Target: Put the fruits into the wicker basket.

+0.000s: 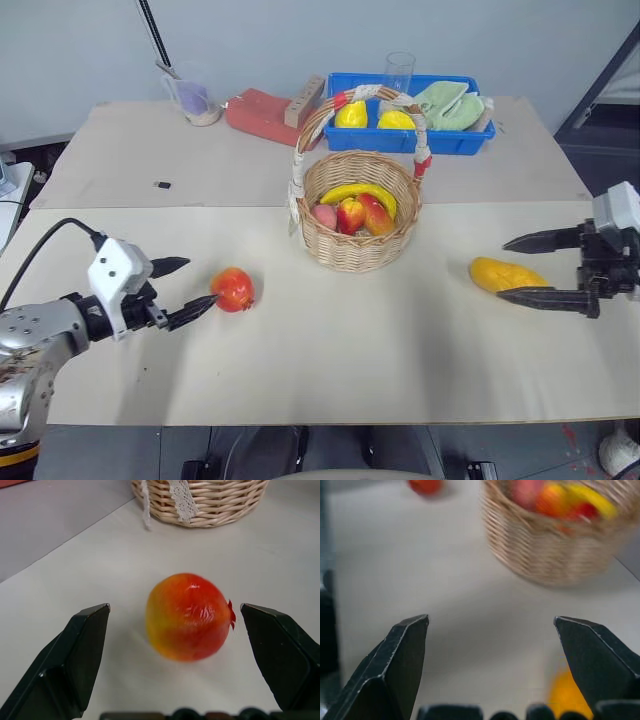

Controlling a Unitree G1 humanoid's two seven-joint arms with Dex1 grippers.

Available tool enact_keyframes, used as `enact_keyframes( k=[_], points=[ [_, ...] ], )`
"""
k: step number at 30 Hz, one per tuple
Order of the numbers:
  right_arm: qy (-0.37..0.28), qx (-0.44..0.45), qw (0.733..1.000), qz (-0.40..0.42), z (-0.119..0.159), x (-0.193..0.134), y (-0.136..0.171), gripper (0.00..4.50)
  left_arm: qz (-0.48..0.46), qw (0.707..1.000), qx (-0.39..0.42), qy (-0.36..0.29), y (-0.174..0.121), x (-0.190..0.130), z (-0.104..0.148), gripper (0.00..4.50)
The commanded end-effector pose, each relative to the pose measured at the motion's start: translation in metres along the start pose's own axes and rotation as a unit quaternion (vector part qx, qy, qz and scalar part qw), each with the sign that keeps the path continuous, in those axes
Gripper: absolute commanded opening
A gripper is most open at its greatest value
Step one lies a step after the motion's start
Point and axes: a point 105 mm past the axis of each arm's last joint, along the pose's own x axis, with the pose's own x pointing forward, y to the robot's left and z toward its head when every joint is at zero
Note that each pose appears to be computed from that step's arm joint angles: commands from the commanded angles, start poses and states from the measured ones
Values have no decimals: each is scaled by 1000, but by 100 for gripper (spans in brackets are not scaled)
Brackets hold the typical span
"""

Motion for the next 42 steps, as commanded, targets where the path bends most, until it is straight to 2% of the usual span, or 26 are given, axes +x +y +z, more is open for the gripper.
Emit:
enact_keyframes(
  k=[1, 9, 15, 19, 21, 23, 28, 30, 32, 37, 42],
  points=[
    [-24, -37, 998, 33, 27, 14, 16, 443, 11, 1000, 3, -8, 3, 17, -4, 450],
    [-40, -62, 996, 57, 48, 26, 22, 443, -3, 1000, -12, 2, -3, 44, -19, 450],
    [-43, -67, 995, 64, 54, 30, 23, 443, -3, 1000, -16, -3, -5, 51, -23, 450],
    [-44, -69, 995, 62, 56, 31, 22, 450, 3, 1000, -13, -10, -3, 52, -23, 346],
    [-45, -71, 995, 60, 57, 31, 22, 450, 2, 1000, -11, -19, -3, 51, -20, 341],
    [-44, -72, 995, 55, 58, 29, 22, 450, -21, 999, -9, -48, -11, 51, -3, 341],
    [-44, -75, 995, 39, 64, 22, 21, 450, -89, 987, 43, -129, -38, 64, 62, 341],
    [-52, -78, 995, 29, 70, 20, 21, 450, -112, 974, 85, -178, -51, 80, 102, 341],
    [-59, -76, 995, 21, 72, 19, 21, 450, -110, 964, 135, -203, -60, 100, 126, 341],
    [-55, -68, 996, 3, 68, 17, 21, 450, -121, 949, 163, -241, -83, 145, 155, 341],
    [-61, -65, 996, -11, 69, 15, 24, 450, -72, 945, 194, -253, -80, 171, 168, 341]
  ],
)
